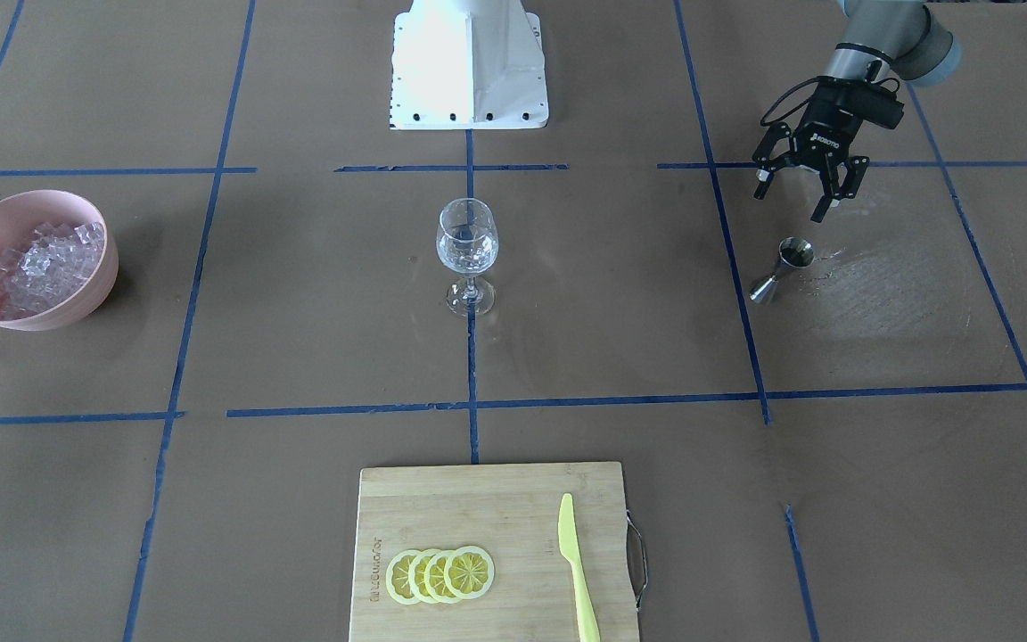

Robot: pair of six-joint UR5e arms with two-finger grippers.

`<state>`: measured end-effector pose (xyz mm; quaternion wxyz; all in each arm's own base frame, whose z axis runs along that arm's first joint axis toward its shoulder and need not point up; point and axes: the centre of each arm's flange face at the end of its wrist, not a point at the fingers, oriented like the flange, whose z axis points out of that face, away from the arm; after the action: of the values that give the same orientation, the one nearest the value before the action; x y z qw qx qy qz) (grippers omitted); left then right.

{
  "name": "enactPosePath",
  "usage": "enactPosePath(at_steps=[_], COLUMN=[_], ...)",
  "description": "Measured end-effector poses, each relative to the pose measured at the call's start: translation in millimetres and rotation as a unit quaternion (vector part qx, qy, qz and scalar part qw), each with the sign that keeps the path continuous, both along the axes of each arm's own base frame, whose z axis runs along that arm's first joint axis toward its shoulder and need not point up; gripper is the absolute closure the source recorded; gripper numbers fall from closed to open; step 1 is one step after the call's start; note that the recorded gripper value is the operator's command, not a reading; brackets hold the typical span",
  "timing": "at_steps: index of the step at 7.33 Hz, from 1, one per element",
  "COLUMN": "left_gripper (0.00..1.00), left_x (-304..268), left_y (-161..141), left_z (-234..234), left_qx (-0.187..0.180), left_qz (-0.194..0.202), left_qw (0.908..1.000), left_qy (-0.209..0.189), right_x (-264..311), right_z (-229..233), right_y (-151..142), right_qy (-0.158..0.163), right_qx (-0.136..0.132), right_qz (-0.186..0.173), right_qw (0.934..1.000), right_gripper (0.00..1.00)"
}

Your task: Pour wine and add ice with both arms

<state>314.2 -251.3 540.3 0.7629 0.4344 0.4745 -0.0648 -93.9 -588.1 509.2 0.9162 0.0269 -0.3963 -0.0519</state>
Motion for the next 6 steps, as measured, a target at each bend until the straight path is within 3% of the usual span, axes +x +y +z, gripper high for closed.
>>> enactPosePath(at_steps=[3,6], left_gripper=[0.01,0.01], left_x=[36.3,67.8], left_y=[-2.3,-8.8], left_z=[9.9,12.8], left_qx=[0.028,0.047], left_qz=[-0.097,-0.162], left_qw=[0.9948,0.9854], left_qy=[-0.013,-0.018], right_x=[0.4,1.0], right_z=[2.6,4.2], right_y=[0.5,1.3], right_qy=[0.002,0.003], right_qx=[-0.001,-0.002], right_qz=[0.0,0.0], right_qw=[1.0,1.0], right_gripper=[0.0,0.0])
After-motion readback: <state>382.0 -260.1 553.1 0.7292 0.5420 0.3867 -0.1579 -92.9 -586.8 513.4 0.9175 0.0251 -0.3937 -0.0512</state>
